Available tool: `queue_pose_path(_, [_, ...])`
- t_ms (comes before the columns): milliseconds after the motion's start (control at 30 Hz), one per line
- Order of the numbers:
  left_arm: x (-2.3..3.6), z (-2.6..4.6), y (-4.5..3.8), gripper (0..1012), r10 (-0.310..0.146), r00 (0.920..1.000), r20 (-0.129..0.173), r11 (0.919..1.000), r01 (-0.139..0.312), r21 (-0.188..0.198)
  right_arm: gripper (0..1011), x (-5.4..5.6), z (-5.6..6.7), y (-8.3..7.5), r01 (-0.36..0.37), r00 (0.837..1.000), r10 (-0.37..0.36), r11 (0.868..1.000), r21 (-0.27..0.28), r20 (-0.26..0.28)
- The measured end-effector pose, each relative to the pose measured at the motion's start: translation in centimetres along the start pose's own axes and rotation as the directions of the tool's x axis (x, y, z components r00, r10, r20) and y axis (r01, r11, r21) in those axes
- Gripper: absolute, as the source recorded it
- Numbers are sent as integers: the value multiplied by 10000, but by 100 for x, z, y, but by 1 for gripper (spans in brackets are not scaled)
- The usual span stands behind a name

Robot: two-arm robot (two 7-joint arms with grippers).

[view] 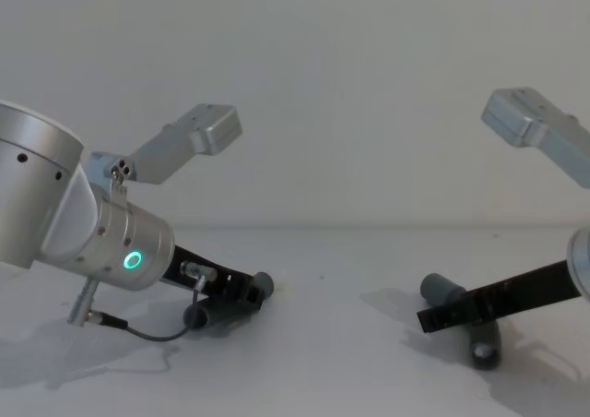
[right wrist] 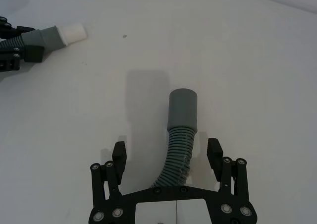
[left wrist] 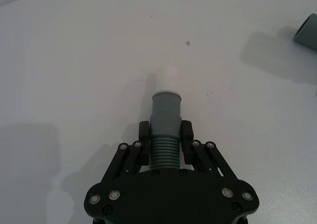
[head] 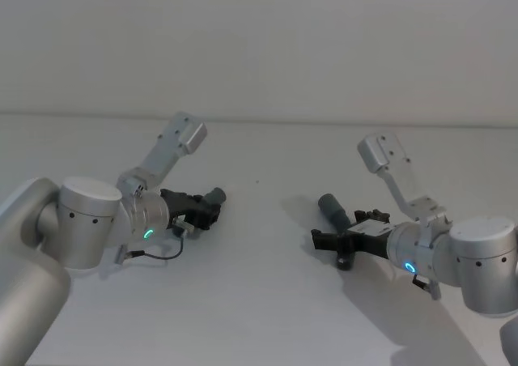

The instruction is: Use both hands to pick up one end of the pipe from the table, align the ends, and insert them.

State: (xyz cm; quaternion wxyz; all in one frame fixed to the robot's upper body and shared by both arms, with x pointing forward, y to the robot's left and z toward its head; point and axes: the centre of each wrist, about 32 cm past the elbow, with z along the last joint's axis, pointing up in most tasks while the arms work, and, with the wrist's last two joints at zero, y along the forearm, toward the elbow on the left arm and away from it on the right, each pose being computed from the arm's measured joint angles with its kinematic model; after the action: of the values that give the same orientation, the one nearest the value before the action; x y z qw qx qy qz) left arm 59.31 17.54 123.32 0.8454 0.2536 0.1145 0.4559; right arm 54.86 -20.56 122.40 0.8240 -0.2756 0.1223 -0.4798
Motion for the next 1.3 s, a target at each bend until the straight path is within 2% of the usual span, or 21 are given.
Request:
queue_pose_path(233, [0,0,0,356,1,10000,0,10000,-1,0,998,-5,-4,7,0,10000,0,10000,-44,-47])
queue_pose_path(500, [0,0,0,356,1,10000,-1,10000,-1,0,823,-6,-6,9,8,10000,-8,10000,-64,-75])
queue_pose_path(667, [0,0,0,356,1,10000,-1,10000,-1,0,671,-8,-7,11,9,10000,-9,10000,-74,-84])
queue_pose_path(700, [0,0,0,356,1,10000,0,10000,-1,0,612,-8,-8,11,11,10000,-11,10000,-76,-84])
queue_pose_path(733, [0,0,0,356,1,10000,-1,10000,-1,0,612,-8,-8,11,12,10000,-13,10000,-78,-86])
queue_pose_path(933, [0,0,0,356,1,10000,-1,10000,-1,0,428,-8,-10,12,16,10000,-17,10000,-87,-94])
queue_pose_path(967, [0,0,0,356,1,10000,0,10000,-1,0,370,-8,-10,13,17,10000,-18,10000,-89,-97])
queue_pose_path(1067, [0,0,0,356,1,10000,-1,10000,-1,0,280,-8,-10,13,19,9999,-20,10000,-92,-100])
queue_pose_path(1300, [0,0,0,356,1,10000,0,10000,-1,0,264,-9,-10,14,15,9999,-16,10000,-90,-105])
